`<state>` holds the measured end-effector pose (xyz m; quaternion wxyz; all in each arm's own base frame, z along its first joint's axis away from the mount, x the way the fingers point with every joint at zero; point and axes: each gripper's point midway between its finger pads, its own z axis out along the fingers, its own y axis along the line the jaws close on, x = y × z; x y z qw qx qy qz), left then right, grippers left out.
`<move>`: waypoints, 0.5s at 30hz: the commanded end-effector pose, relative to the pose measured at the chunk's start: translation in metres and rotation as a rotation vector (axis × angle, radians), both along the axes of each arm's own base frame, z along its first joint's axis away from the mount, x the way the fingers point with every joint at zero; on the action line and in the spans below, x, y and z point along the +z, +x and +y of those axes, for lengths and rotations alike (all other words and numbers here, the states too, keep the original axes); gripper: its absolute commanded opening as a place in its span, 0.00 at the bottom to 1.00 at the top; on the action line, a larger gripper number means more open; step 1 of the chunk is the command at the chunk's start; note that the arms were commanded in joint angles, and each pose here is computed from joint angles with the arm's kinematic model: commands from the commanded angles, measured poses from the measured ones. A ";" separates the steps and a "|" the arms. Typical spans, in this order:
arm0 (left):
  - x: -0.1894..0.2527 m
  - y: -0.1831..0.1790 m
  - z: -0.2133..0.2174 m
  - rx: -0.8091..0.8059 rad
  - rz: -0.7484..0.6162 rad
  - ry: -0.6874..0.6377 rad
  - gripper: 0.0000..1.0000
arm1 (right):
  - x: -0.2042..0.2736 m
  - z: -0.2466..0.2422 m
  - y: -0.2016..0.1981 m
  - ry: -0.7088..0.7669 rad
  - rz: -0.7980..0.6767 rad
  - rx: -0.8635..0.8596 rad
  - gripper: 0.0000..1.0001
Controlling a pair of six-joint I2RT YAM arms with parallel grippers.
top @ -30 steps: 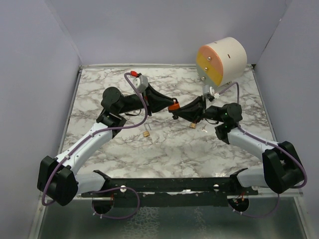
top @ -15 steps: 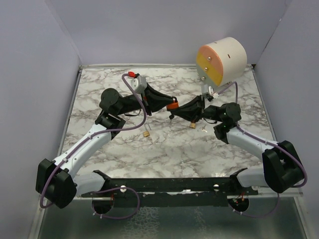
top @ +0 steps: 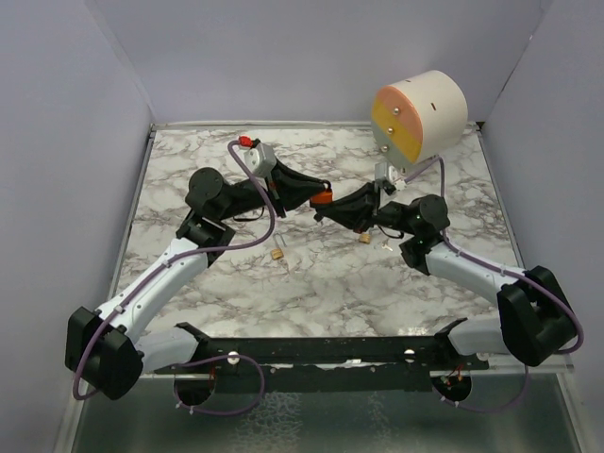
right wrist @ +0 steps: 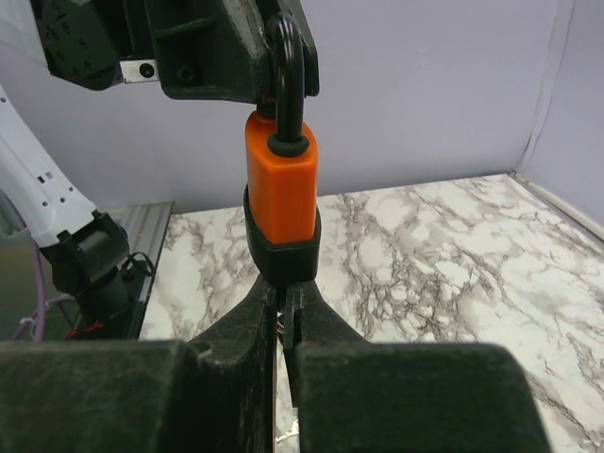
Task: Lock with the key
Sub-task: Lock the lock.
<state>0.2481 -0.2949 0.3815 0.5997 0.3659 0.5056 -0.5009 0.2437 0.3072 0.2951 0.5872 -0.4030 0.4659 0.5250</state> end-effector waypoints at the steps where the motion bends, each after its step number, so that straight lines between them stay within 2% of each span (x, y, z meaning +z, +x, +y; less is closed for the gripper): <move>1: 0.092 -0.010 0.037 0.179 -0.267 -0.222 0.00 | -0.032 0.000 -0.002 -0.021 0.121 -0.025 0.01; 6: 0.077 -0.011 0.050 0.250 -0.237 -0.278 0.00 | -0.008 -0.004 0.010 0.048 0.104 -0.113 0.01; 12: 0.072 -0.015 0.083 0.402 -0.267 -0.446 0.00 | 0.008 0.003 0.012 0.116 0.139 -0.145 0.01; 15: 0.069 -0.015 0.093 0.445 -0.278 -0.472 0.00 | 0.009 0.011 0.011 0.098 0.140 -0.140 0.01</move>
